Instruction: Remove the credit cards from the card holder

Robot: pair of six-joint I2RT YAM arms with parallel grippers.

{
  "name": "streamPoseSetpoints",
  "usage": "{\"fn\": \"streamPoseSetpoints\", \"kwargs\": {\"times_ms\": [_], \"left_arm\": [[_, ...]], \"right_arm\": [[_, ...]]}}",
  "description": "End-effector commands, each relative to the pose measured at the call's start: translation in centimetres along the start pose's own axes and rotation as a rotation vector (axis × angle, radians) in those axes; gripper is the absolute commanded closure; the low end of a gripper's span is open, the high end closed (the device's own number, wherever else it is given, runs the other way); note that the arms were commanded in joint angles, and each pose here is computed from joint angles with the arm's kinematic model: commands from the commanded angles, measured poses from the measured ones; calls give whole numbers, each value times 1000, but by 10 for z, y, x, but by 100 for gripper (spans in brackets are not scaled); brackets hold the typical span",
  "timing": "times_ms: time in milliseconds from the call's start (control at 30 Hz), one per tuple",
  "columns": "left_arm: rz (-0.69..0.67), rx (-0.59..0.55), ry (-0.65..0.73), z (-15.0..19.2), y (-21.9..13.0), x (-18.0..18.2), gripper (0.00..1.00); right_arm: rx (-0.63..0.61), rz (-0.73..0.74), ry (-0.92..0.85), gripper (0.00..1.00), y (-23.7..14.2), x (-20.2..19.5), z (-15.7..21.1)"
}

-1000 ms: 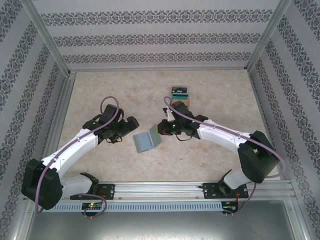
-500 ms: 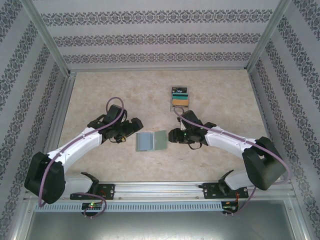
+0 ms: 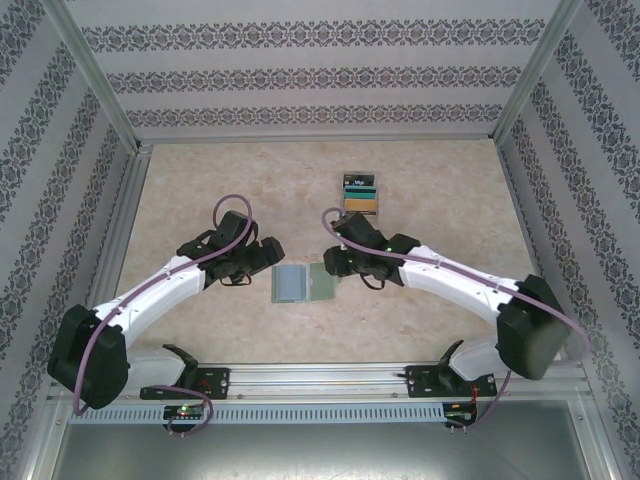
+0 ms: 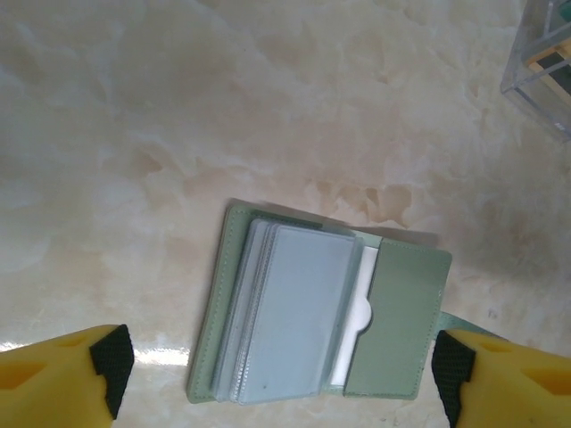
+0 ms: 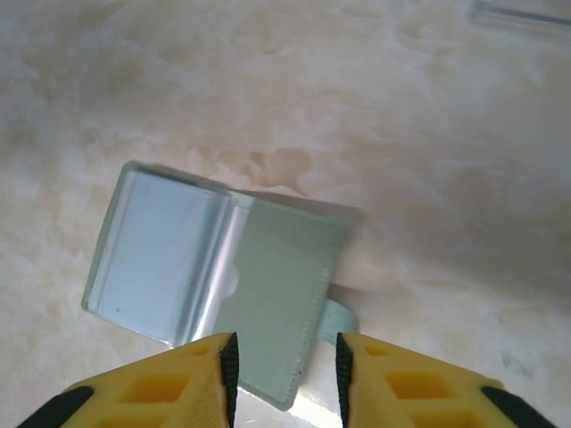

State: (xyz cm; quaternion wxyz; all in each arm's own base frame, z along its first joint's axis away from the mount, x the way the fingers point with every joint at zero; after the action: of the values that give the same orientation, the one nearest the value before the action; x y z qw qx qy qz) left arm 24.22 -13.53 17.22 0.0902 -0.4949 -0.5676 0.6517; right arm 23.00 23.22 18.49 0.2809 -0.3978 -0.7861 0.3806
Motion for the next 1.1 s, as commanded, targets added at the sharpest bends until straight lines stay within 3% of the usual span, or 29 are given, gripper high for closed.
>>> {"fn": "streamPoseSetpoints", "kwargs": {"times_ms": [0, 267, 467, 667, 1067], "left_arm": [[44, 33, -1, 6, 5, 1, 21], [83, 131, 12, 15, 25, -5, 52], [68, 186, 40, 19, 47, -10, 73], [0, 186, 57, 21, 60, -5, 76], [-54, 202, 78, 26, 71, 5, 69]], "right_arm": [[70, -15, -33, 76, 16, 8, 0], [185, -20, 11, 94, 60, 2, 20], [232, -18, 37, 100, 79, -4, 32], [255, -18, 44, 100, 85, -8, 37], [276, -19, 48, 100, 92, -9, 42]]}}
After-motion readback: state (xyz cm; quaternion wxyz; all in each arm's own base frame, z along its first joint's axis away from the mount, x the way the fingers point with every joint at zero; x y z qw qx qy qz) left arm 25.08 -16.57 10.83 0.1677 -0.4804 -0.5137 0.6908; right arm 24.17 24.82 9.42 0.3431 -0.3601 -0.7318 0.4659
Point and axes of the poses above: each hand's point on the last joint's axis, 136 mm out from that joint toward the fingers, its own y axis out along the fingers, its own x axis along the line the jaws close on, z = x × y, the point moved 8 cm from there along -y, back along the fingers, and after that the axes turned 15 degrees about -y, right-handed, at the moved point
